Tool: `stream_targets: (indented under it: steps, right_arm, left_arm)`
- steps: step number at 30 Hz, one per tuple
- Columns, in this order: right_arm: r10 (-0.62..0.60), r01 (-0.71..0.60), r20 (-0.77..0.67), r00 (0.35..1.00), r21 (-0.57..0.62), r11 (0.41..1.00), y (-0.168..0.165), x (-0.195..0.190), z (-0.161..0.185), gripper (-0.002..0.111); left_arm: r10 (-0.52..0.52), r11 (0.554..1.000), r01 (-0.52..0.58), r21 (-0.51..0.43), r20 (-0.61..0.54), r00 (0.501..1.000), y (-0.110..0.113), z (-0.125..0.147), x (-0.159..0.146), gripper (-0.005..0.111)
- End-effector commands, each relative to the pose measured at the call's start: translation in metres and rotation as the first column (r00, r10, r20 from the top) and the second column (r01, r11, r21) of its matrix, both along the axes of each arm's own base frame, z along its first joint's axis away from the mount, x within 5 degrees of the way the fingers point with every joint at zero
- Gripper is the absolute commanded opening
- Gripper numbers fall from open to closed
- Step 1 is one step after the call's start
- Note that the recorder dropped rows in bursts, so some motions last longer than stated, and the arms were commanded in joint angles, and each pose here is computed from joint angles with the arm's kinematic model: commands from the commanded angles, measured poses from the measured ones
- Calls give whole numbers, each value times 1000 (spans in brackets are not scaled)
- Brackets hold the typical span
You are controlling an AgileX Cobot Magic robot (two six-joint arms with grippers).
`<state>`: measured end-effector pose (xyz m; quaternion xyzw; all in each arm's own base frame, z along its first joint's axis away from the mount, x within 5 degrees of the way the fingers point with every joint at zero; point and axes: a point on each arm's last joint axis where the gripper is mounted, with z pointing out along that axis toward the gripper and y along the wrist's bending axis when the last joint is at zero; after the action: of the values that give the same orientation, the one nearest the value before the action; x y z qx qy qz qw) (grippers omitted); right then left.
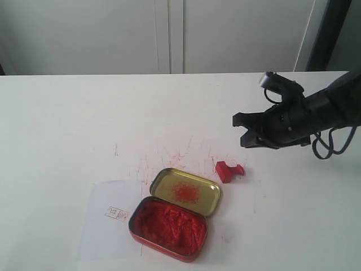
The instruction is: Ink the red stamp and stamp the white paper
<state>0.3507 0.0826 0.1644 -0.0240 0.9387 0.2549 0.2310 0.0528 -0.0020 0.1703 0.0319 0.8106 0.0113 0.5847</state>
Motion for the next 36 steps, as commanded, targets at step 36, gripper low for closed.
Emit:
stream_targets:
  steps: [36]
  right_arm:
    - [-112, 106, 8, 994, -384, 917, -61, -94, 94, 0]
  left_arm:
    - [0, 1000, 0, -9, -1, 1000, 0, -1, 0, 0]
